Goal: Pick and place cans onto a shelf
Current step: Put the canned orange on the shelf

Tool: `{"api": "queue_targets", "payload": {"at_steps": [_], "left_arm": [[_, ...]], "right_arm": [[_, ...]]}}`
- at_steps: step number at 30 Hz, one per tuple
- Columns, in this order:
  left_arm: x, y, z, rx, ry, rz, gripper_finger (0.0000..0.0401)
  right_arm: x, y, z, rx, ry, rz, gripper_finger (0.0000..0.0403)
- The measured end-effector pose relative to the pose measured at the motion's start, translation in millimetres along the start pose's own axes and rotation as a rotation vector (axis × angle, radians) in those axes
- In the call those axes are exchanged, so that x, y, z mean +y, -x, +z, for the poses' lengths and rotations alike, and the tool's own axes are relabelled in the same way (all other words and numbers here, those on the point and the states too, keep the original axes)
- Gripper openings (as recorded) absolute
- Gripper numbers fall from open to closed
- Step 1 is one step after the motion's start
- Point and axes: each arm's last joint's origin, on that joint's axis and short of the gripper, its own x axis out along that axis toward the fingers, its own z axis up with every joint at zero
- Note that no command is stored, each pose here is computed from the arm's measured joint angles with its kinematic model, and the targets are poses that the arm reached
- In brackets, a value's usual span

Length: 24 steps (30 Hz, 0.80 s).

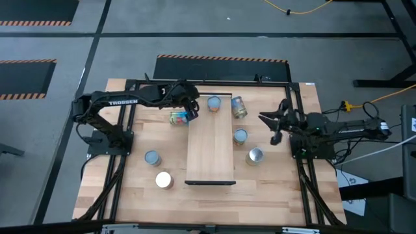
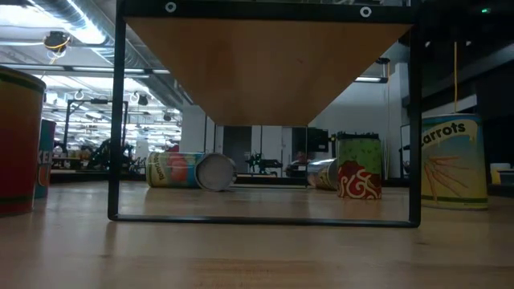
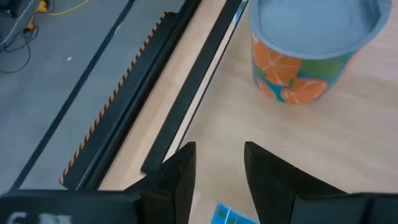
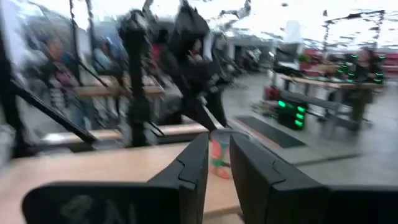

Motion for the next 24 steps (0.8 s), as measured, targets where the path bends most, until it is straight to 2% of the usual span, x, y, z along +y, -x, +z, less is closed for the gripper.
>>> {"api": "queue_targets", "payload": {"at_steps": [7,15,20,24], "left_arm": [[-5,-12,3,-0.026,0.005,-0.004,0.0129],[-5,-11,9,-0.087,0.020,-0.005,0.0129],[-5,-11,12,-0.116,0.027,-0.009,0.0129],[-6,-10,14,-0.131,0.032,-0.010,0.0129]], "right_arm": [[-5,-33,0,0.118,0.051,-0.122,0.0072],[-16,-68,-10,0.223,0.081,-0.217,0.0072],[-21,-84,-19,0.252,0.087,-0.248,0.0072],[-25,-95,-27,0.255,0.083,-0.225,0.0072]]}}
